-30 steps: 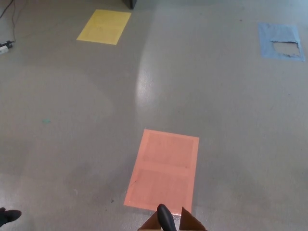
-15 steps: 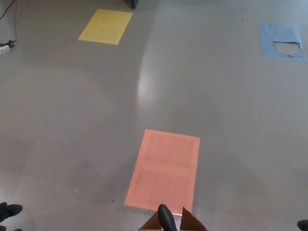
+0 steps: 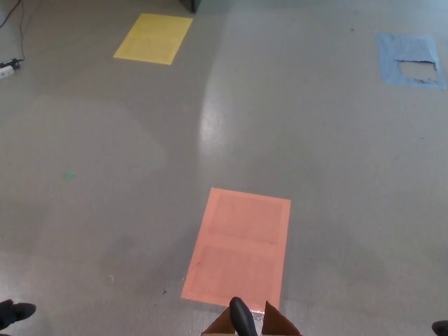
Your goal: An air pump is kept on top of a storage box on the floor and the robot uses its right hand to press down on the handle of the pump to compress it
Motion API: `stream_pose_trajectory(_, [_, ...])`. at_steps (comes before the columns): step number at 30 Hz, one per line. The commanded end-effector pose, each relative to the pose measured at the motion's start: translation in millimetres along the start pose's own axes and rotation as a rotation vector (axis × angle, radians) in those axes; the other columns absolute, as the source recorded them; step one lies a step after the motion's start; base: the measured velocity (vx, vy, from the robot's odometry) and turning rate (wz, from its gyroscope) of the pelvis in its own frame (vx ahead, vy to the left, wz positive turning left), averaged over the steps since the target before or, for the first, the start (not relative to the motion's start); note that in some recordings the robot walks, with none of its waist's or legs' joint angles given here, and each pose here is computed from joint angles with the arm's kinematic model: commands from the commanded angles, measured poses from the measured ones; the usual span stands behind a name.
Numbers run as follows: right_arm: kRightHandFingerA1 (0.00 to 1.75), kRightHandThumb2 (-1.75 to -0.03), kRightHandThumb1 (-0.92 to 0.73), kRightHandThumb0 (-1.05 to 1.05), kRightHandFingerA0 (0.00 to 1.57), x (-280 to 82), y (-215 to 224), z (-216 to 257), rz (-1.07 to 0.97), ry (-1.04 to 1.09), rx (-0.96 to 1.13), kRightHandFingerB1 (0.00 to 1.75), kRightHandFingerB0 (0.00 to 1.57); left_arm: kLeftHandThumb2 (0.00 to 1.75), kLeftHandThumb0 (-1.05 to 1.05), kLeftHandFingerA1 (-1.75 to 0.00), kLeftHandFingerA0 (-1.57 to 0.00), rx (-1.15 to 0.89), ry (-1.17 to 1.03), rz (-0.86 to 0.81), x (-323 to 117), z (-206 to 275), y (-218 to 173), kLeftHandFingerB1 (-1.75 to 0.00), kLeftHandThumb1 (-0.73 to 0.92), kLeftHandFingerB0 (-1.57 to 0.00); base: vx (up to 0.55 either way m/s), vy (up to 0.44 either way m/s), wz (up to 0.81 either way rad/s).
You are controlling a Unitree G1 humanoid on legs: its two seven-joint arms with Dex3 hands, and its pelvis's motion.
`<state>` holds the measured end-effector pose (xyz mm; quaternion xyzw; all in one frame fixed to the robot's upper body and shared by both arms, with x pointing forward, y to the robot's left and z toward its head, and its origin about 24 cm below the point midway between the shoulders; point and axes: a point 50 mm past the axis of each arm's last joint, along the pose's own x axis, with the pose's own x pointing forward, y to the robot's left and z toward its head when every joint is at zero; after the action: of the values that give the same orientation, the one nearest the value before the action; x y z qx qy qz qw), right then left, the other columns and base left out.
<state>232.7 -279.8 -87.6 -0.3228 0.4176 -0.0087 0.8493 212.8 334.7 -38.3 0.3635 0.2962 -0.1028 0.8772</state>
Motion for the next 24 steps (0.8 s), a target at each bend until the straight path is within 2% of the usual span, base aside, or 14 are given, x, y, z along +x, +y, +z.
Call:
stream_pose_trajectory(1, [0.39,-1.04,-0.78,-0.64,0.03,-0.2,-6.4,-2.7,-0.003,0.009,-0.024,0.33,0.06,0.69,-0.64,-0.33,-0.23,0.009,0.031,0.001,-1.6,-4.2,1.6,-0.28,0.92,-0.17,0.00,0.000,0.00])
stream_pose_trajectory(9, [0.36,-1.05,-0.81,-0.68,0.07,-0.2,-4.8,-3.7,0.004,0.018,-0.054,0.30,0.07,0.69,-0.64,-0.33,-0.22,0.014,0.036,-0.009,-2.6,-6.3,-0.9,-0.29,0.92,-0.16,0.00,0.000,0.00])
stream_pose_trajectory(10, [0.27,-0.75,-0.92,-0.60,0.10,-0.3,-4.4,-3.6,0.007,0.016,-0.059,0.22,0.06,0.69,-0.64,-0.33,-0.22,0.012,0.036,-0.010,-2.7,-6.4,-0.8,-0.28,0.92,-0.16,0.00,0.000,0.00])
stream_pose_trajectory(18, [0.28,-0.74,-0.92,-0.60,0.11,-0.2,-4.4,-2.7,0.009,0.012,-0.062,0.23,0.08,0.69,-0.64,-0.34,-0.24,0.018,0.035,-0.010,-2.2,-5.6,-0.5,-0.29,0.92,-0.17,0.00,0.000,0.00])
stream_pose_trajectory(19, [0.40,-1.05,-0.79,-0.64,0.05,-0.1,-4.4,-2.4,0.009,0.011,-0.063,0.34,0.06,0.69,-0.64,-0.34,-0.24,0.021,0.035,-0.010,-2.2,-5.4,-0.1,-0.29,0.92,-0.17,0.00,0.000,0.00])
stream_pose_trajectory(21, [0.39,-1.05,-0.79,-0.64,0.05,0.0,-4.3,-1.9,0.010,0.011,-0.066,0.34,0.06,0.70,-0.64,-0.33,-0.23,0.022,0.042,-0.011,-1.7,-5.2,0.9,-0.28,0.92,-0.16,0.00,0.000,0.00])
stream_pose_trajectory(22, [0.40,-1.05,-0.79,-0.64,0.05,0.0,-3.9,-1.9,0.012,0.012,-0.067,0.35,0.06,1.14,-0.33,-0.47,-0.01,0.019,0.045,-0.012,-1.9,-5.7,0.9,-0.46,0.61,0.00,0.00,0.000,0.00])
stream_pose_trajectory(24, [0.40,-1.05,-0.79,-0.64,0.05,-0.1,-3.0,-2.2,0.018,0.013,-0.068,0.35,0.06,1.14,-0.32,-0.47,-0.01,0.010,0.043,-0.010,-2.8,-6.6,-0.2,-0.46,0.61,0.00,0.00,0.000,0.00])
